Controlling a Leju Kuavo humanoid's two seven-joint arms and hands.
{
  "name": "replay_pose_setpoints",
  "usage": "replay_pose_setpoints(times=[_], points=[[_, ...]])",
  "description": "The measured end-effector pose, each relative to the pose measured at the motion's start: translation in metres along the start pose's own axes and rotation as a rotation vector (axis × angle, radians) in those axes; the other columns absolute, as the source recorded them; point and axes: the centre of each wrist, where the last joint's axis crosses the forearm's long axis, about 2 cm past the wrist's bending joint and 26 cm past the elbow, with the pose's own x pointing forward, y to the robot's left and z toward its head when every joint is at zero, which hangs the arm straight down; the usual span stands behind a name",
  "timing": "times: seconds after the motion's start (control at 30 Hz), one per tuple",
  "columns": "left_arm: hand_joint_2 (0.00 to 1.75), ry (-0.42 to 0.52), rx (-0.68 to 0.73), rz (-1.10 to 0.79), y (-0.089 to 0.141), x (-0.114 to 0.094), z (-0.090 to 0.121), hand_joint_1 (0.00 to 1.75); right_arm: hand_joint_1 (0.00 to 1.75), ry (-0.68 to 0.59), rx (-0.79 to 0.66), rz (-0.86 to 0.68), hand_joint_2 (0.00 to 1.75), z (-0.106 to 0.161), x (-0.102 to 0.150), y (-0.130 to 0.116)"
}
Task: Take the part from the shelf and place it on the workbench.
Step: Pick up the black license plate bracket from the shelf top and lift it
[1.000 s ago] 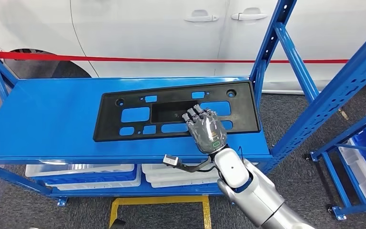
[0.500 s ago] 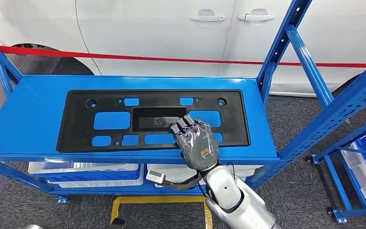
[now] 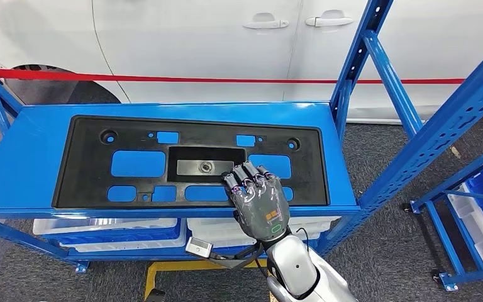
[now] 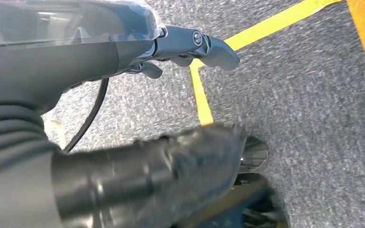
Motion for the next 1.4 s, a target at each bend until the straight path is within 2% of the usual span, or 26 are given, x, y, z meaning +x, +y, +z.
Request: replay_pose_setpoints(times=[0.17, 0.37, 1.4], points=[[1.75, 0.011, -0.001, 0.008, 0.0010, -0.0012, 0.0002, 0.00, 1.75, 0.004, 0.000, -0.007, 1.75, -0.0005, 0.0006, -0.0004], [1.75, 0.061, 0.062, -0.032, 0.0024, -0.0016, 0.0005, 0.00, 1.75, 0.022, 0.024, -0.027, 1.75, 0.0016, 0.0011, 0.0018], [1.75, 0.083, 0.100, -0.064, 0.0021, -0.0012, 0.0007, 0.00, 1.75, 0.059, 0.041, -0.068, 1.75, 0.0024, 0.0014, 0.0058]])
